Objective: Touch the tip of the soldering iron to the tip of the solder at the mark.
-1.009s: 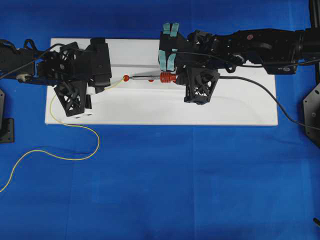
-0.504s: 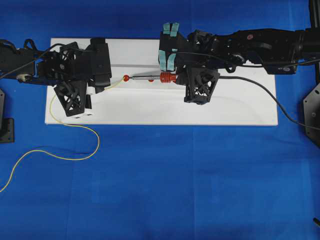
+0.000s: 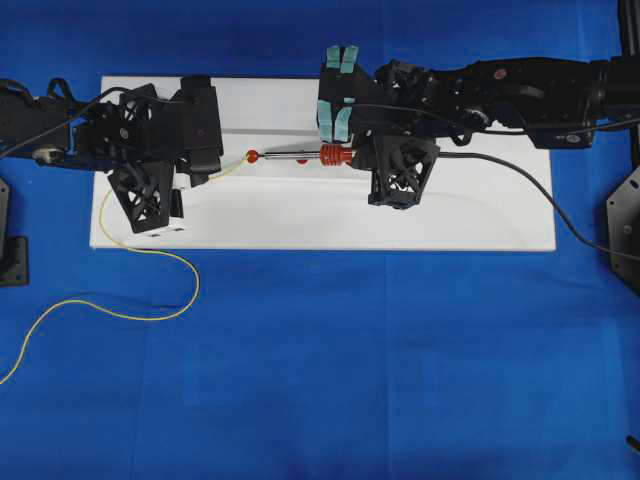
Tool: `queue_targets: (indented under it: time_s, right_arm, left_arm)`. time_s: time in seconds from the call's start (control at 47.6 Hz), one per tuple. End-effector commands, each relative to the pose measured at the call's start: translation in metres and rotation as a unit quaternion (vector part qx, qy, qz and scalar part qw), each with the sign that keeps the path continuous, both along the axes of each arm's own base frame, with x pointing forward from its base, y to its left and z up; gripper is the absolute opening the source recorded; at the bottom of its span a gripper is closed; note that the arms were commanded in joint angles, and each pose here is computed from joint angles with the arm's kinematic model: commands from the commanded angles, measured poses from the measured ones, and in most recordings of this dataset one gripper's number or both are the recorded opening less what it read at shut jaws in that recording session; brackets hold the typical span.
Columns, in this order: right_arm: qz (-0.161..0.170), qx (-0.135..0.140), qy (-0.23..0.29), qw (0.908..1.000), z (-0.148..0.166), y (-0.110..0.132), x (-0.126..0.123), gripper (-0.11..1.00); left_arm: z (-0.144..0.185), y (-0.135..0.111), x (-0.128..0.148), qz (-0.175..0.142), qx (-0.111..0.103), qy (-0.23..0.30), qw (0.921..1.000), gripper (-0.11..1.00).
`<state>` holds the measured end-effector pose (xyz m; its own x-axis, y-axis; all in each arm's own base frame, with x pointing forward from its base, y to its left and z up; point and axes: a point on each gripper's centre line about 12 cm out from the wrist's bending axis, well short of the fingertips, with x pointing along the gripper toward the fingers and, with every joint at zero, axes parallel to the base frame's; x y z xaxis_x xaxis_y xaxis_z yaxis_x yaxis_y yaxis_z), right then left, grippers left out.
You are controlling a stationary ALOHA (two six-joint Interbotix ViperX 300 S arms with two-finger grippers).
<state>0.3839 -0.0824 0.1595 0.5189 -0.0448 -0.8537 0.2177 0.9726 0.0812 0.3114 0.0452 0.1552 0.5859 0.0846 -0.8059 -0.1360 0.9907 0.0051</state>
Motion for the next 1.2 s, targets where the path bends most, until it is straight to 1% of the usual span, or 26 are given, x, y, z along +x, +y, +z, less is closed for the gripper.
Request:
queue_targets:
  time_s: [0.0, 0.273, 0.462, 0.609, 0.714, 0.883, 0.988, 1.177]
  right_arm:
    - [0.001, -0.006, -0.019, 0.9998, 0.012, -0.001, 0.006, 0.06]
    - [0.001, -0.005, -0.018, 0.9998, 0.012, -0.001, 0.006, 0.06]
    - [0.001, -0.005, -0.018, 0.9998, 0.011, -0.001, 0.006, 0.06]
    - [0.001, -0.005, -0.017, 0.9998, 0.010, -0.001, 0.005, 0.06]
    - [0.001, -0.005, -0.017, 0.9998, 0.010, -0.001, 0.005, 0.06]
    - [0.001, -0.006, -0.021, 0.9998, 0.014, 0.000, 0.004, 0.06]
    - [0.001, -0.008, -0.030, 0.9995, 0.022, 0.001, -0.003, 0.06]
    - [-0.002, -0.010, -0.041, 0.9991, 0.034, 0.007, -0.031, 0.06]
  left_arm:
    - [0.008, 0.001, 0.004, -0.001, 0.003, -0.014, 0.9999, 0.02]
    - [0.013, 0.000, 0.002, -0.003, 0.005, -0.018, 0.9998, 0.02]
    - [0.029, -0.003, -0.008, -0.003, 0.005, -0.026, 0.9996, 0.02]
    - [0.041, -0.008, -0.018, -0.010, 0.007, -0.046, 0.9989, 0.02]
    - [0.040, -0.009, -0.022, -0.010, 0.007, -0.046, 0.9989, 0.02]
    - [0.041, -0.009, -0.021, -0.011, 0.008, -0.048, 0.9988, 0.02]
    - [0.040, -0.008, -0.021, -0.010, 0.007, -0.046, 0.9989, 0.02]
    - [0.040, -0.008, -0.020, -0.010, 0.007, -0.048, 0.9988, 0.02]
